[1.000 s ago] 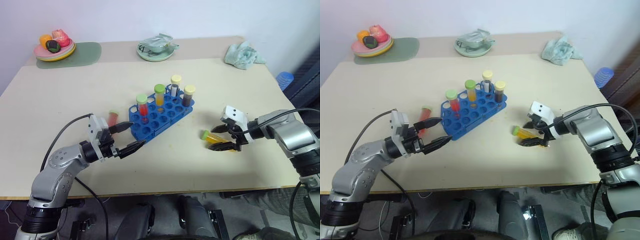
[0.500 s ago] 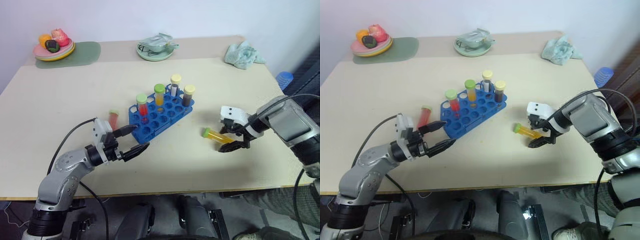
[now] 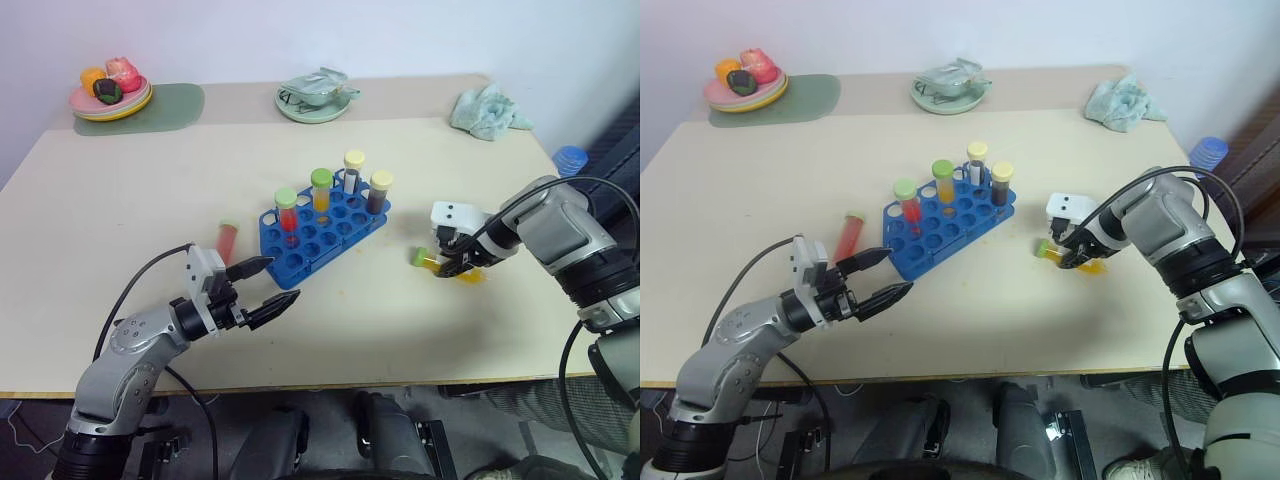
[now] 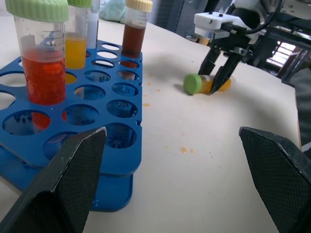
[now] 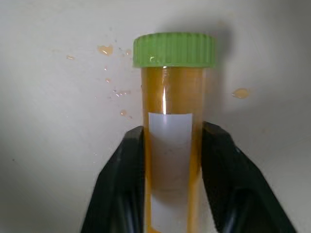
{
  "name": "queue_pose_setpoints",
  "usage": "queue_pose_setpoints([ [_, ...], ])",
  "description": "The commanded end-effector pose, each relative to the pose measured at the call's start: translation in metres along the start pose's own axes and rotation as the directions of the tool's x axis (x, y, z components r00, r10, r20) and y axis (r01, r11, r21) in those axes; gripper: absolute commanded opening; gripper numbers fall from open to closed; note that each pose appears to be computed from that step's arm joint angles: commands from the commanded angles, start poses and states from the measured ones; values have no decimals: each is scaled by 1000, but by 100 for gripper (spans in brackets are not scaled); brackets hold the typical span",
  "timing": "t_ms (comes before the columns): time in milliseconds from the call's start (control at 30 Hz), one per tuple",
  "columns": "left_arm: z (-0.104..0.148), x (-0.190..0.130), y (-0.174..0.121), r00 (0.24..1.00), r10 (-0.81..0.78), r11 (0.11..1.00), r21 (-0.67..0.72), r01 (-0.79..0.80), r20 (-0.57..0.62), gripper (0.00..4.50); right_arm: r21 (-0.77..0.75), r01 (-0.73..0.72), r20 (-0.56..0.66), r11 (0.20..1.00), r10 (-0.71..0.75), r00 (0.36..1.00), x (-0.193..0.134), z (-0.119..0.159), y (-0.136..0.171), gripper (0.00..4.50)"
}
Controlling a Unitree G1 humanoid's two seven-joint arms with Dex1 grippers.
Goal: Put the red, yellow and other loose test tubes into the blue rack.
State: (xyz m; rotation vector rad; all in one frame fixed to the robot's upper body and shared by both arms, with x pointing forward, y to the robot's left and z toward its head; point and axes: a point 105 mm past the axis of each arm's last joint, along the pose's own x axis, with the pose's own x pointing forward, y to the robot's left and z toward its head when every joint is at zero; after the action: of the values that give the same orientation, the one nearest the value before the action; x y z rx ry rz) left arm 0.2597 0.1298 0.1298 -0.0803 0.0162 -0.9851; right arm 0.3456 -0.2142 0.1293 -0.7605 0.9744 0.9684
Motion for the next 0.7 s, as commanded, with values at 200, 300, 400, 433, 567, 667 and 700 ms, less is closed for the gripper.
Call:
queue_pose_setpoints([
  [200, 12, -6, 3, 1000, -4, 998, 55, 4, 14, 450, -169, -85, 237, 982, 124, 963, -9, 31, 47, 170],
  [300, 12, -8, 5, 1000, -9, 998, 54, 9, 1, 450, -254, -157, 506, 954, 269, 820, -24, 68, 87, 170],
  [400, 13, -9, 6, 1000, -18, 998, 55, 19, -11, 450, -269, -74, 651, 960, 238, 721, -26, 89, 98, 170],
  [433, 14, -9, 6, 1000, -21, 998, 55, 22, -13, 450, -256, -63, 689, 965, 227, 688, -26, 95, 100, 170],
  [567, 18, -9, 8, 999, -36, 997, 64, 38, -31, 450, -189, -14, 811, 982, 164, 561, -30, 120, 98, 170],
  [667, 21, -9, 10, 999, -39, 997, 70, 42, -38, 450, -156, 19, 890, 988, 133, 436, -41, 142, 97, 170],
  [700, 22, -10, 11, 998, -39, 997, 72, 42, -40, 450, -144, 24, 906, 989, 122, 405, -44, 147, 97, 170],
])
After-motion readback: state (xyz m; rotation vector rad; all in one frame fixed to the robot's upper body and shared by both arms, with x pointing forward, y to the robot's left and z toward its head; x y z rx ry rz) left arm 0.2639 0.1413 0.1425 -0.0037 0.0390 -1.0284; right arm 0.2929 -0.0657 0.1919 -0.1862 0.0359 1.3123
